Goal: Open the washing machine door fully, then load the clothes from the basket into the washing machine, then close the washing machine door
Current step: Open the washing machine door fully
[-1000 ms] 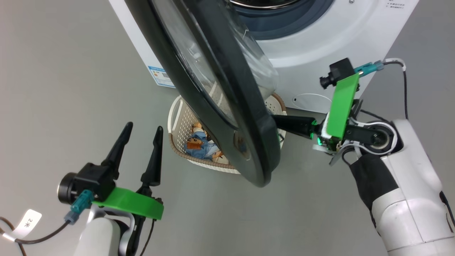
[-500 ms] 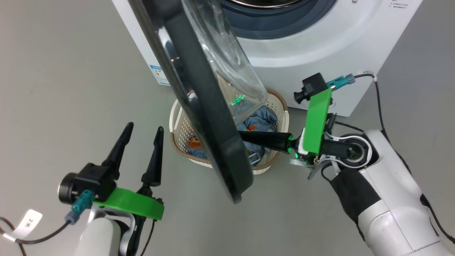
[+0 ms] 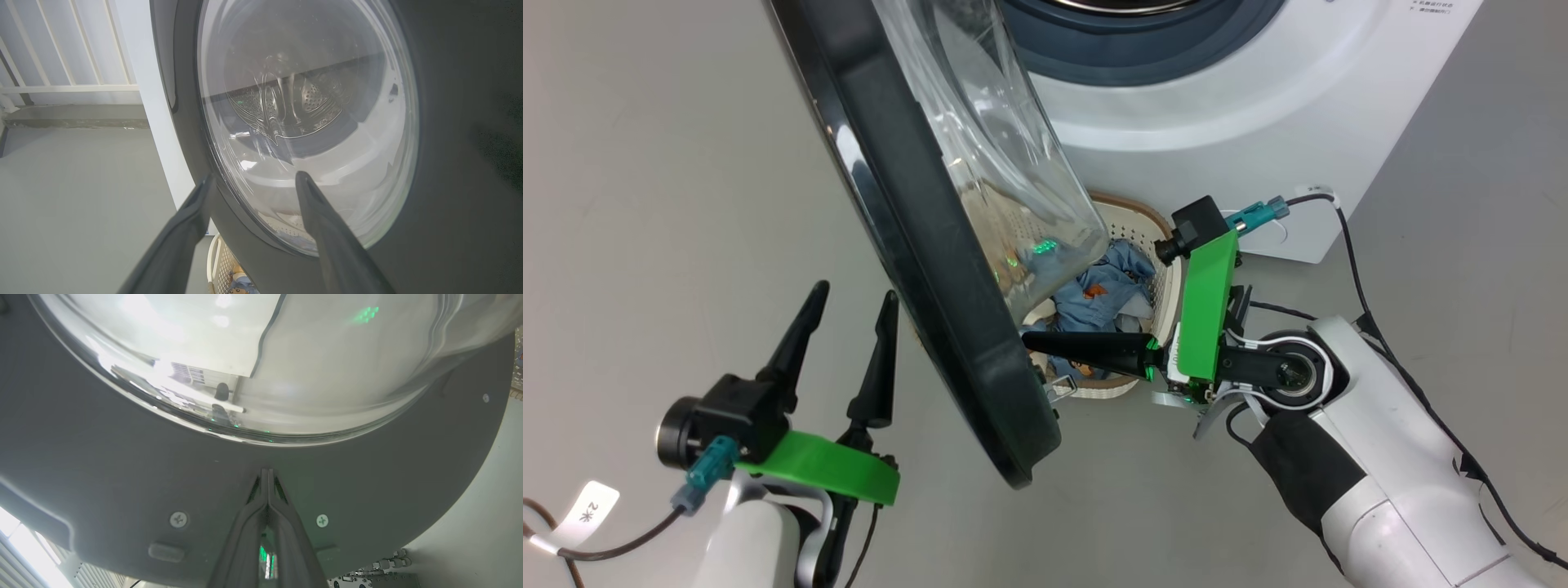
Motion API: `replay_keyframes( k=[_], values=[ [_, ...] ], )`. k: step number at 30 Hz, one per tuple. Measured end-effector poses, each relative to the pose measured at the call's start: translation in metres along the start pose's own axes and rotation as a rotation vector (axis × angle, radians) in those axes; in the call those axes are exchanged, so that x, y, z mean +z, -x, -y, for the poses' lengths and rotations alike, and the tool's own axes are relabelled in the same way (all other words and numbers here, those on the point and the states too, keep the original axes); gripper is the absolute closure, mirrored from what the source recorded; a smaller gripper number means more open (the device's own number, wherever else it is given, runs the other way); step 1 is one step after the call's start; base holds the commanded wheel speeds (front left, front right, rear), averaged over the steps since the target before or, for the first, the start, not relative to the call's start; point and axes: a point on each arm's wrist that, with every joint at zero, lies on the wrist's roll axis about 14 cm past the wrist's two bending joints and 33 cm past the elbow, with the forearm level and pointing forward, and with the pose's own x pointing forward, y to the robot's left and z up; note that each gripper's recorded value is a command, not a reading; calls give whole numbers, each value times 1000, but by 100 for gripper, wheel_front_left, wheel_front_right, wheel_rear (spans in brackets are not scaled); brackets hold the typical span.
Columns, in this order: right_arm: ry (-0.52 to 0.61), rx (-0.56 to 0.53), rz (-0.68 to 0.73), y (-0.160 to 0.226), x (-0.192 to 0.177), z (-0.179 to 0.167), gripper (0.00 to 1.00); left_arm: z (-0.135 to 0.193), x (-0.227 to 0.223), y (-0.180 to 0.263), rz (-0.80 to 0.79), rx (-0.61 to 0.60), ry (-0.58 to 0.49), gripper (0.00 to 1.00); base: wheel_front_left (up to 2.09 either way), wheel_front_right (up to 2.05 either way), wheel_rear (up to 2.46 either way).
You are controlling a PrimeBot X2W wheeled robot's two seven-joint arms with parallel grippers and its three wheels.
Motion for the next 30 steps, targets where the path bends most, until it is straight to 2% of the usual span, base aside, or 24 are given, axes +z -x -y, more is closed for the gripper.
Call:
replay_keyframes(
  k=[11, 20, 21, 22, 23, 30],
  values=[
    [-18, 17, 126, 18, 17, -6, 100, -1, 5, -2, 17, 5, 7, 0, 0, 0, 0],
    [-15, -18, 373, 72, 41, 1, 100, 1, 2, 0, 14, 3, 6, 0, 0, 0, 0],
    [-7, -25, 408, 79, 44, 2, 73, 2, 3, -1, 15, -1, 1, 0, 0, 0, 0],
    [6, -37, 443, 86, 48, 2, 52, 3, 3, -2, 16, -4, 0, 0, 0, 0, 0],
    [22, -50, 477, 92, 51, 2, 0, 5, 3, -4, 17, -10, -2, 0, 0, 0, 0],
    [111, -116, 693, 136, 64, 3, 0, 13, -3, -6, 6, -36, 5, 0, 0, 0, 0]
  ],
)
